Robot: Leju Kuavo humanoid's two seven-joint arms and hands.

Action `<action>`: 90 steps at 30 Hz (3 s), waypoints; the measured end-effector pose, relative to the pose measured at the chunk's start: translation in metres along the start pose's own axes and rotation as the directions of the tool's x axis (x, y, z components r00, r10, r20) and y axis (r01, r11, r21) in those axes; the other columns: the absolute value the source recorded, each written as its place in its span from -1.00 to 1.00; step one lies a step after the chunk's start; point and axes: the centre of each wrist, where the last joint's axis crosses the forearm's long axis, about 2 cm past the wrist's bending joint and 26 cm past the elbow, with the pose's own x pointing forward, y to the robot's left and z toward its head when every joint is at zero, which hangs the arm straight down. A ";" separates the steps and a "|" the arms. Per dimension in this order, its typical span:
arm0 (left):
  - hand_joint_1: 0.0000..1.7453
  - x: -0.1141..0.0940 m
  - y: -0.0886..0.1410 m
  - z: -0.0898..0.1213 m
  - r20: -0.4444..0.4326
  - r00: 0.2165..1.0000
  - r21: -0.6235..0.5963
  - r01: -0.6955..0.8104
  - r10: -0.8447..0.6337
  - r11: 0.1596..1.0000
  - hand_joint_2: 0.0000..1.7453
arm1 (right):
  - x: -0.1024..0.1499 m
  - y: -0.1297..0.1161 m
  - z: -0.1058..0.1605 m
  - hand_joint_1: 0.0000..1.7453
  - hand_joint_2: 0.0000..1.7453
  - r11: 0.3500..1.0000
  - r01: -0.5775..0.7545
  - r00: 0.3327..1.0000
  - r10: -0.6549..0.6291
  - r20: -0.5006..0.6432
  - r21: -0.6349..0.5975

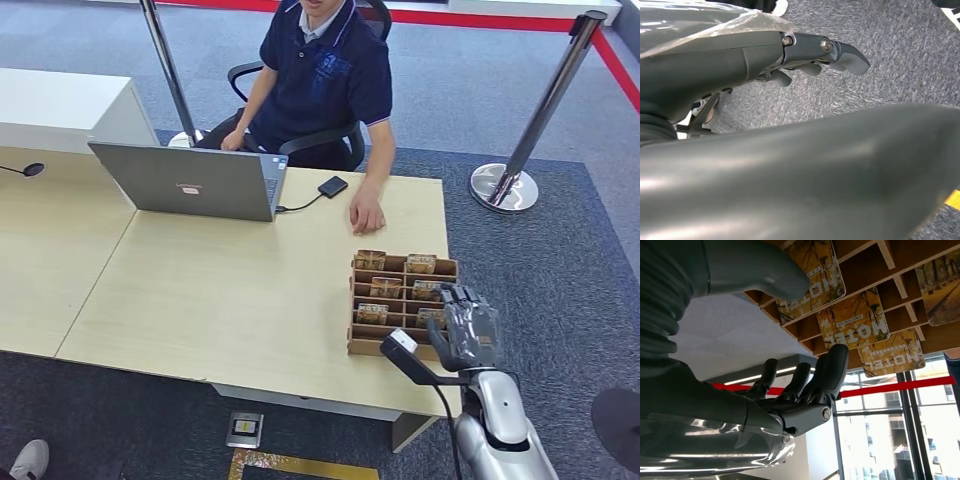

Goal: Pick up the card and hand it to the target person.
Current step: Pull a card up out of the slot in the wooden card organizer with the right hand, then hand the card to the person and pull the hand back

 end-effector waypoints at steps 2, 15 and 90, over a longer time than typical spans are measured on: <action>-1.00 0.000 0.000 0.000 -0.001 1.000 0.000 -0.001 0.001 1.000 -1.00 | -0.001 0.000 0.000 -0.13 1.00 1.000 0.000 1.000 0.000 0.000 0.002; -1.00 0.000 0.000 0.000 -0.005 1.000 0.002 -0.005 0.005 1.000 -1.00 | 0.000 0.002 -0.002 -0.04 1.00 1.000 0.005 1.000 -0.005 0.004 0.013; -1.00 0.008 -0.008 0.001 0.026 1.000 -0.005 0.001 -0.001 1.000 -1.00 | 0.105 -0.203 -0.185 1.00 1.00 0.910 0.000 0.941 0.140 0.308 -0.415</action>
